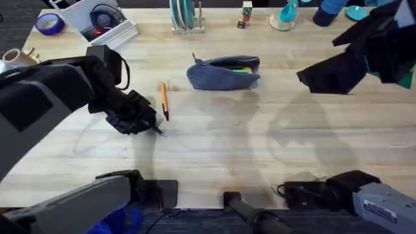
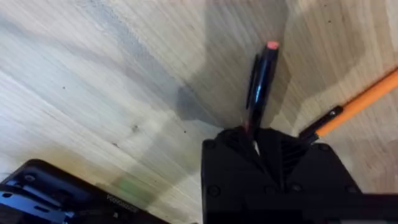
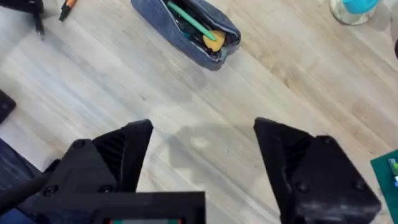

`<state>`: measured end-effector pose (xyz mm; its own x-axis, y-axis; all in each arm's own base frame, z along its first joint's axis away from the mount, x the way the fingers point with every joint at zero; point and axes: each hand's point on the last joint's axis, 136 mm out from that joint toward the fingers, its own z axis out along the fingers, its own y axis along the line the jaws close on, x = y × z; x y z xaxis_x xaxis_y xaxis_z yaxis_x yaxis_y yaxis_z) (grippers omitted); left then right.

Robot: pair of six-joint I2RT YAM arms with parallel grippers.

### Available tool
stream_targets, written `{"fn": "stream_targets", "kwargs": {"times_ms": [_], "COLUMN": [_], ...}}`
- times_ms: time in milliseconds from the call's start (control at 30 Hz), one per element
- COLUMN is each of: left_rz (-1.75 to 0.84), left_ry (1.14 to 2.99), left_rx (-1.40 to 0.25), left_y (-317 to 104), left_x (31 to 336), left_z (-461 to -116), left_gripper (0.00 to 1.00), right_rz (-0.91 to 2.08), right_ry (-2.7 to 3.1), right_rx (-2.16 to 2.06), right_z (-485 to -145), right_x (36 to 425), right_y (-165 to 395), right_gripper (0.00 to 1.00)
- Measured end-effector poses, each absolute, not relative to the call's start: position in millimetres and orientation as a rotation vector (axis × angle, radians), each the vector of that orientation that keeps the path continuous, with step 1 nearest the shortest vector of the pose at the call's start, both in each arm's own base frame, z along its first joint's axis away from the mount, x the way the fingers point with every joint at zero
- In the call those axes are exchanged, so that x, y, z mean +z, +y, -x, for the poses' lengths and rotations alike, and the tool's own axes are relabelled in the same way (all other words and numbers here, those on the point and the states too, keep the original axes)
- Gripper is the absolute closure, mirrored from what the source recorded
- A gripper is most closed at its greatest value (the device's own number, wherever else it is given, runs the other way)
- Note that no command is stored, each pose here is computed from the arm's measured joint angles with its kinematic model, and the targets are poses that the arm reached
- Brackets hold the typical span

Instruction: Unzip the bag, pick up the pens from the table one at a time and place them inside, then zip the bag closed.

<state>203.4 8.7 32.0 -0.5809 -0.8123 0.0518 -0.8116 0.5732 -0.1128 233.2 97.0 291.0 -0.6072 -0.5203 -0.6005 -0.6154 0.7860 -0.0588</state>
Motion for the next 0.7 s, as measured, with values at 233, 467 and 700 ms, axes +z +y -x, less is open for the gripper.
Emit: {"fn": "stream_targets", "kwargs": {"times_ms": [233,467,700], "left_rz": [1.391,1.198,0.998], "left_ry": [2.785,2.703,2.570], "left_rx": [-0.201,-0.248,-0.286], "left_y": [9.0,12.7,15.7], "left_x": [34.1,61.5,110.9], "left_z": [-205.7,-227.3,-248.2], "left_gripper": [0.957,0.957,0.959], "right_rz": [0.840,0.840,0.840], "right_ry": [2.360,2.361,2.361], "right_rx": [0.203,0.204,0.204], "right_z": [-233.2,-233.1,-233.2], "right_x": [291.0,290.9,291.0], "right_y": [97.0,96.9,97.0], "right_gripper": [0.004,0.004,0.003]}}
